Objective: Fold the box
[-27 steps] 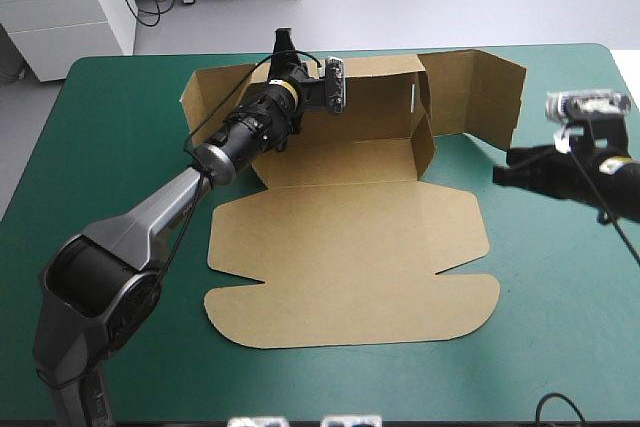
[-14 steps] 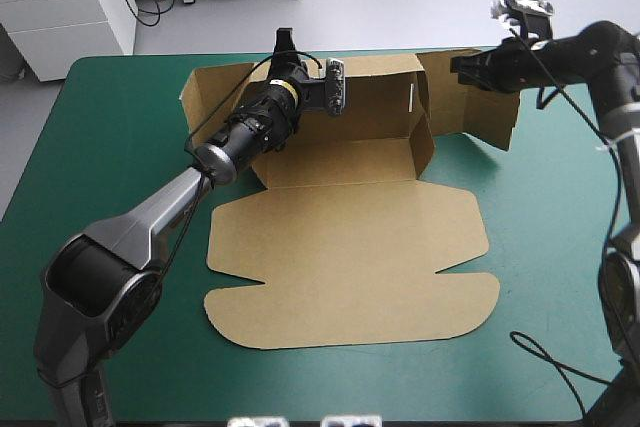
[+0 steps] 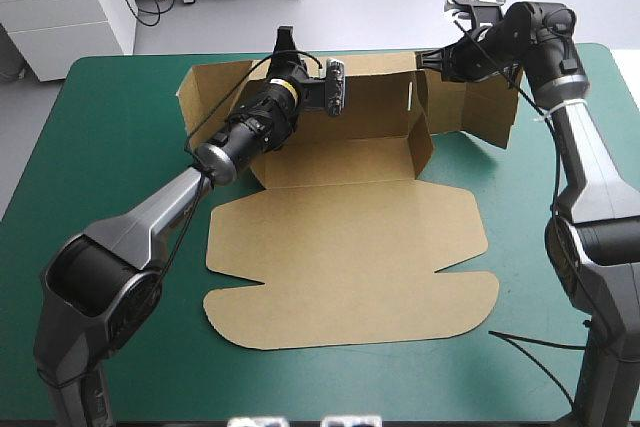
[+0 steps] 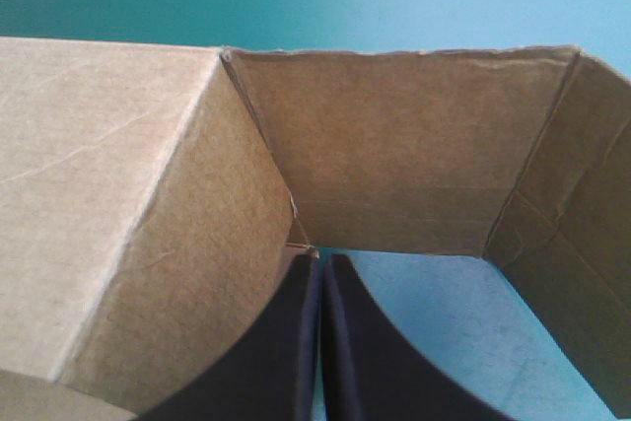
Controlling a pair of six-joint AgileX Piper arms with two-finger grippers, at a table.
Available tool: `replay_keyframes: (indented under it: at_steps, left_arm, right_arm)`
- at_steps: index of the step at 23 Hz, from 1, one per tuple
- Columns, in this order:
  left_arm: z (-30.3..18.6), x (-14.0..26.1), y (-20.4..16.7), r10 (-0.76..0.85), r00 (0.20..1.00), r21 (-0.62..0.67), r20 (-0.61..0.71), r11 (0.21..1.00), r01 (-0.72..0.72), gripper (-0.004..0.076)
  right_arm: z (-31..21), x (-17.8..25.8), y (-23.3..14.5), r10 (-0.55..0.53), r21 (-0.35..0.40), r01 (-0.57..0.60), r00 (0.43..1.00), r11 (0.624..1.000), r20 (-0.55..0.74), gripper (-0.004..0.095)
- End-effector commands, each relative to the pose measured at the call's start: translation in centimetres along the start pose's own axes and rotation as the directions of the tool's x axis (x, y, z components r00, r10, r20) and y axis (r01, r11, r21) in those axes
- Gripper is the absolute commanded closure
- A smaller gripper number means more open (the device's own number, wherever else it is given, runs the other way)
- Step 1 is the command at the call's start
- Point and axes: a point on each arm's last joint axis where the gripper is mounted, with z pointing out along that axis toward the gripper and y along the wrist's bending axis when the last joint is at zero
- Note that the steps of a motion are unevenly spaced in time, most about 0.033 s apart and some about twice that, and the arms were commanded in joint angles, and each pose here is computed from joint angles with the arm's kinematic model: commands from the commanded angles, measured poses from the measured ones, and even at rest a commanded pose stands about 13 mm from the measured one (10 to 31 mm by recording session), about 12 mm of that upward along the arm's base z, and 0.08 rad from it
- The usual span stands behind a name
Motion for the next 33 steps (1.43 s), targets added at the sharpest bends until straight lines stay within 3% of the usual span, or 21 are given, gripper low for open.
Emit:
replay_keyframes:
  at_steps: [1, 7, 20, 24, 29, 33]
  left_arm:
    - [-2.6, -0.2, 3.6, 0.000, 0.999, -0.120, 0.048, 0.993, 0.006, 0.0731]
    - [-2.6, -0.2, 3.6, 0.005, 0.999, -0.120, 0.042, 0.993, 0.000, 0.0731]
    - [-2.6, -0.1, 3.6, 0.021, 0.999, -0.119, 0.039, 0.993, -0.016, 0.0731]
    - [-2.5, -0.2, 3.5, 0.019, 0.999, -0.117, 0.040, 0.993, -0.014, 0.0731]
    - [-2.5, -0.2, 3.5, 0.017, 0.999, -0.117, 0.040, 0.993, -0.012, 0.0731]
    - [-2.5, 0.1, 3.4, 0.006, 1.000, -0.102, 0.014, 0.995, -0.005, 0.0731]
  right_arm:
    - [-3.8, -1.7, 0.7, -0.020, 0.005, 0.020, 0.986, 1.000, 0.163, 0.0908]
    - [-3.3, -2.5, 0.5, 0.050, -0.003, -0.051, 0.966, 0.999, 0.256, 0.0908]
    - [1.6, -2.6, -0.6, 0.120, -0.004, -0.123, 0.958, 0.992, 0.260, 0.0908]
    - [2.4, -2.0, -0.8, 0.115, 0.004, -0.118, 0.974, 0.993, 0.196, 0.0908]
    - [2.7, -0.9, -1.2, 0.060, 0.070, -0.066, 0.995, 0.995, 0.083, 0.0908]
    - [2.9, 0.8, -1.3, 0.006, 0.072, 0.001, 0.994, 0.997, -0.107, 0.0908]
